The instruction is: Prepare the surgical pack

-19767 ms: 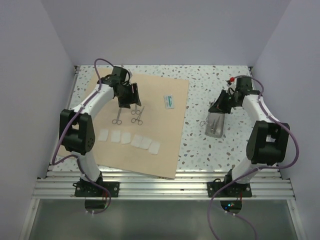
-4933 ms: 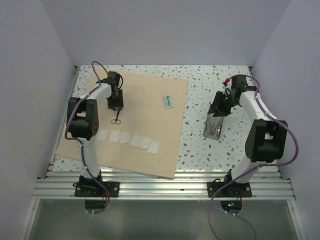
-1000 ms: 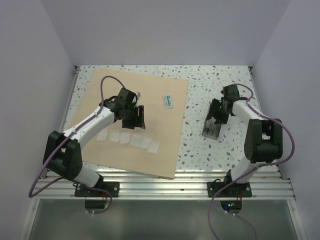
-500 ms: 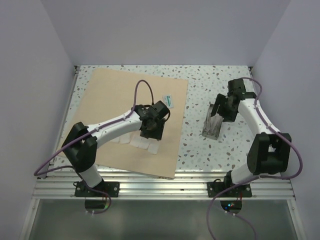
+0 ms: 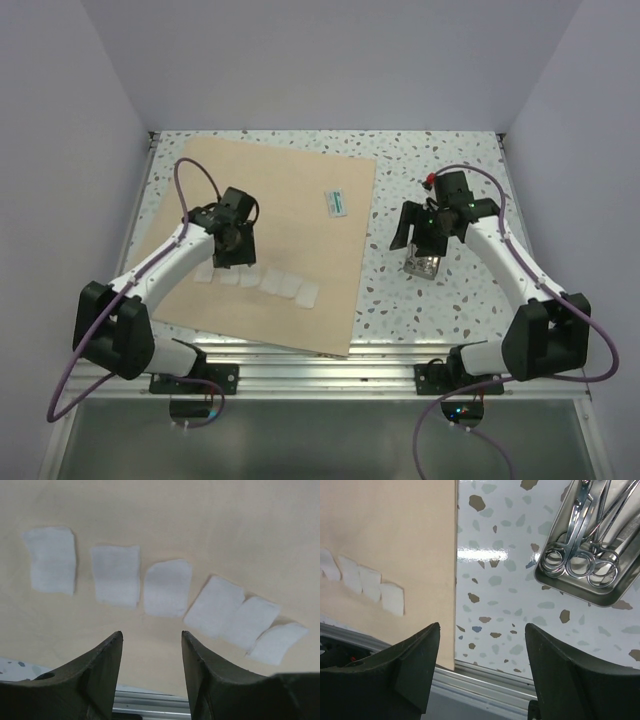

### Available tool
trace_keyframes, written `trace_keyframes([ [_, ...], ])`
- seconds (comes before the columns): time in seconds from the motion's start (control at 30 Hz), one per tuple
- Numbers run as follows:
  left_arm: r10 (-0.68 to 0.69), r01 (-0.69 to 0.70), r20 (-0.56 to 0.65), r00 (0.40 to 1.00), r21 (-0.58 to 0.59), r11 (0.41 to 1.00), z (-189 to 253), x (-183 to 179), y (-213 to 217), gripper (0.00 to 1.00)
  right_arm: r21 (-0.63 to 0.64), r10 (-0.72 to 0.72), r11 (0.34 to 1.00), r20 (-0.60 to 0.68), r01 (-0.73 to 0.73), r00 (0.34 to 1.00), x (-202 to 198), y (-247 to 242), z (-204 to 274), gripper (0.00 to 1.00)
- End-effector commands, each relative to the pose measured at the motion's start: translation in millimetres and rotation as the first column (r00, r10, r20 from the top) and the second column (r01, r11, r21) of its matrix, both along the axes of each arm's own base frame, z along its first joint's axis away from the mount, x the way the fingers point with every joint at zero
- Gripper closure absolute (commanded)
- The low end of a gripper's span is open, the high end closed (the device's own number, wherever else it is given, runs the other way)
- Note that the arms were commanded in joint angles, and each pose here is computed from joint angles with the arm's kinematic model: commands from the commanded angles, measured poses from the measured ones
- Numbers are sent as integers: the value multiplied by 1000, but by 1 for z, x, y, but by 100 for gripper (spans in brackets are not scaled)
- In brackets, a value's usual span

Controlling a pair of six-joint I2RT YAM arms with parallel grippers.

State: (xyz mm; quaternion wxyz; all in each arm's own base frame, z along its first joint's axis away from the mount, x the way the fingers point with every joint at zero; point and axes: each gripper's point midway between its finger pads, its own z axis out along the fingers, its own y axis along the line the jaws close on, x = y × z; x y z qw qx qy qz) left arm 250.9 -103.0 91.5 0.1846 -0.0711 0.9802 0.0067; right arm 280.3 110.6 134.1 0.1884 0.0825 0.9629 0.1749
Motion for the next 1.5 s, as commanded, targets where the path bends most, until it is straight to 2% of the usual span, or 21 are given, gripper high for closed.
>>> trace_keyframes([
  [0.0, -17, 11, 58, 998, 93, 996, 8, 20, 28, 46, 63, 43, 997, 7, -44, 999, -9, 12, 10, 27],
  [0.17, 150, -145, 1, 989, 275, 950, -6, 21, 79, 51, 37, 75, 997, 3, -75, 997, -12, 9, 9, 26],
  [0.3, 272, -269, 32, 962, 289, 919, -5, 30, 92, 51, 46, 85, 995, 10, -86, 996, -14, 10, 12, 26],
  [0.43, 282, -274, 26, 959, 335, 902, -9, 43, 101, 51, 71, 98, 993, -2, -98, 995, -16, 15, 10, 26],
  [0.67, 358, -348, -17, 934, 191, 918, -14, 52, 100, 54, 77, 111, 991, -5, -110, 994, -15, 18, 12, 25],
  [0.8, 345, -342, -27, 938, 80, 936, -8, 60, 80, 53, 79, 118, 990, -7, -117, 993, -15, 20, 11, 25],
  [0.93, 294, -293, -40, 955, 30, 956, -1, 56, 53, 55, 80, 123, 989, -5, -122, 992, -13, 22, 10, 25],
  [1.17, 65, -66, -61, 996, -16, 998, 5, 27, -50, 55, 75, 122, 990, -8, -121, 992, -11, 21, 8, 24],
  [1.33, -108, 106, -50, 993, -34, 994, 7, 2, -114, 59, 67, 122, 990, -14, -121, 992, -13, 20, 4, 23],
  [1.47, -184, 184, -70, 980, -11, 983, -1, -20, -151, 62, 60, 120, 991, -13, -119, 993, -16, 18, 3, 23],
])
